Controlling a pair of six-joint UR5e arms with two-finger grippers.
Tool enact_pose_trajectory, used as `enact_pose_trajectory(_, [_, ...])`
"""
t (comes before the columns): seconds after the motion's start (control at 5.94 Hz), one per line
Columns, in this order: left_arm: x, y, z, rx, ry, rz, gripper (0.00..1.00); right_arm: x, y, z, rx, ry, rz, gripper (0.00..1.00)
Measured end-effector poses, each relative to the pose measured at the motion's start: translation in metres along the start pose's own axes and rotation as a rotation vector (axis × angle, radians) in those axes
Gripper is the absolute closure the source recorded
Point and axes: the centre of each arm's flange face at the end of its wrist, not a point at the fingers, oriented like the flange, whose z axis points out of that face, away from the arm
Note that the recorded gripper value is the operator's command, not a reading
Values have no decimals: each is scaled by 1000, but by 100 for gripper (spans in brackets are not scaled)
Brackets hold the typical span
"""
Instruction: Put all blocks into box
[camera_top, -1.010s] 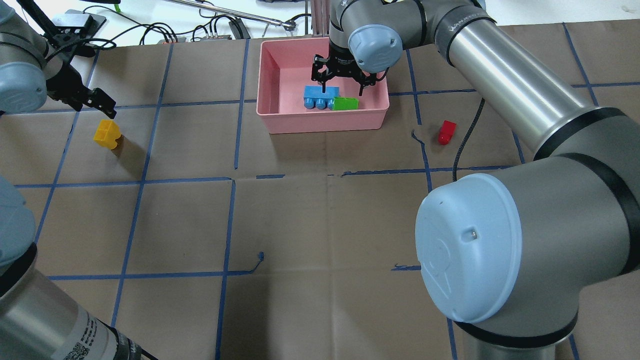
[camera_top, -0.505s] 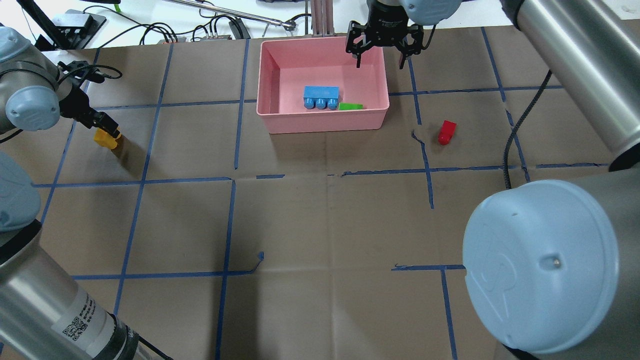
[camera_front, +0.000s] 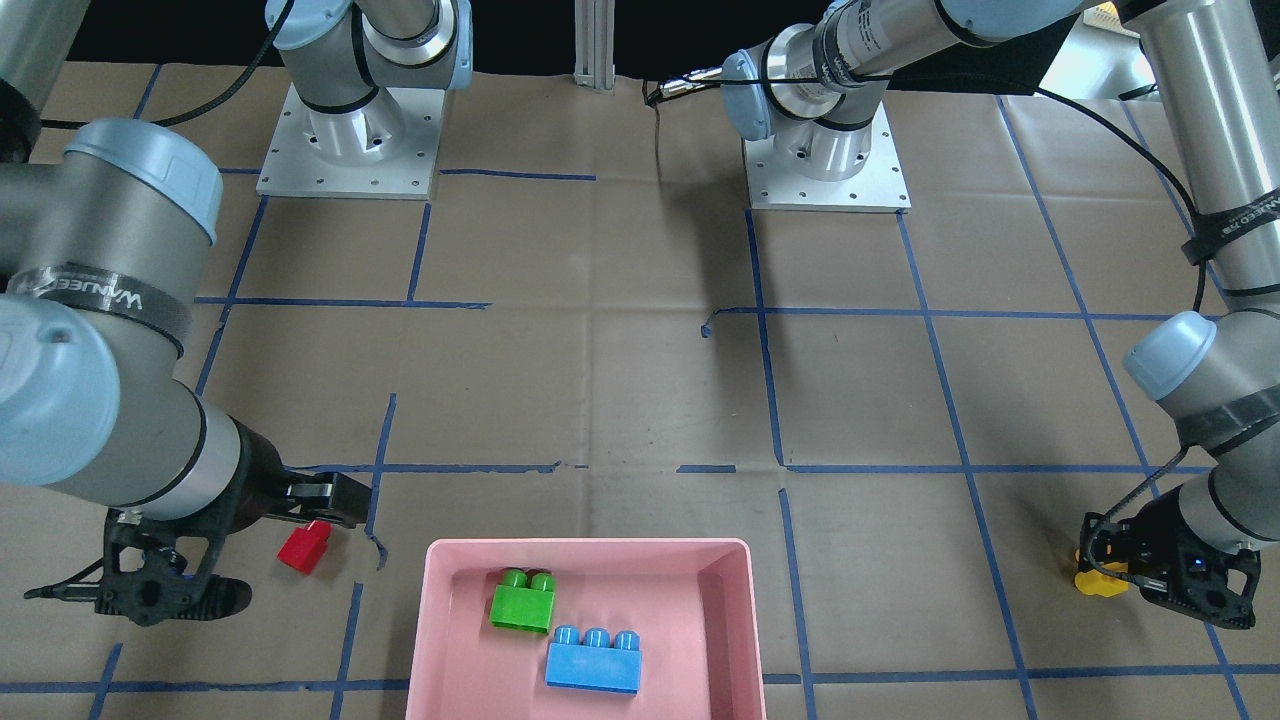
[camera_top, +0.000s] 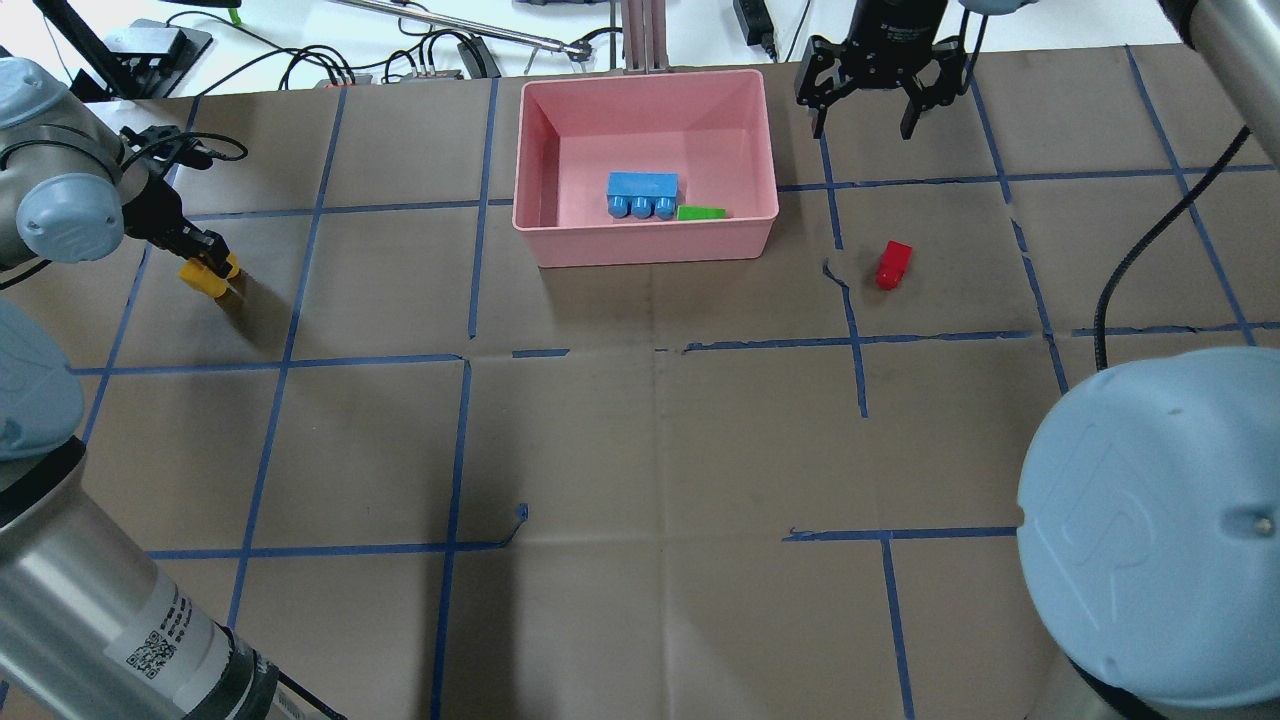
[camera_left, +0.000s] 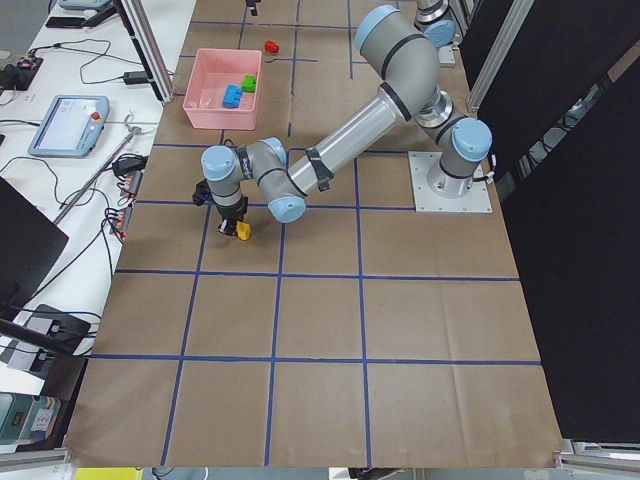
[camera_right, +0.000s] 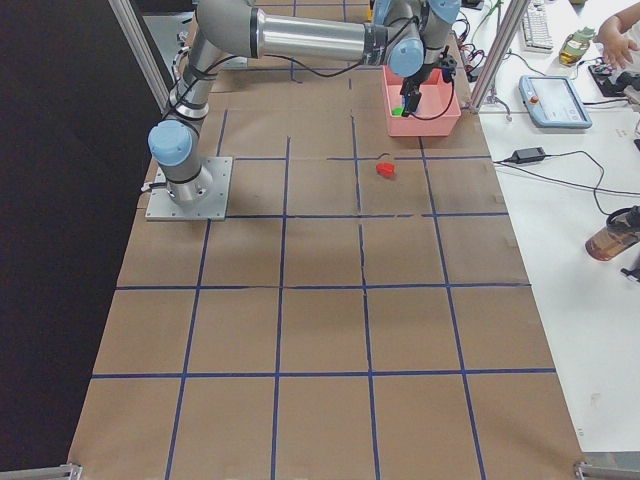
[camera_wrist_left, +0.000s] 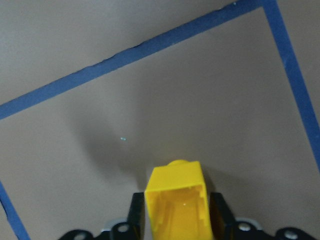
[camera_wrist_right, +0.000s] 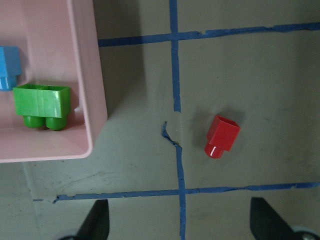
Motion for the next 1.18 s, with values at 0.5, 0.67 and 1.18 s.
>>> enact_pose_trajectory(0.5, [83, -51, -54, 19, 1, -141, 100, 44, -6, 85, -71, -19, 105, 1])
enact_pose_trajectory(0.67, [140, -79, -77, 46, -2, -233, 100, 45, -8, 119, -46, -21, 126, 1])
enact_pose_trajectory(1.18, [303, -156, -127, 185, 125, -563, 100, 47, -13, 170, 19, -24, 152, 17])
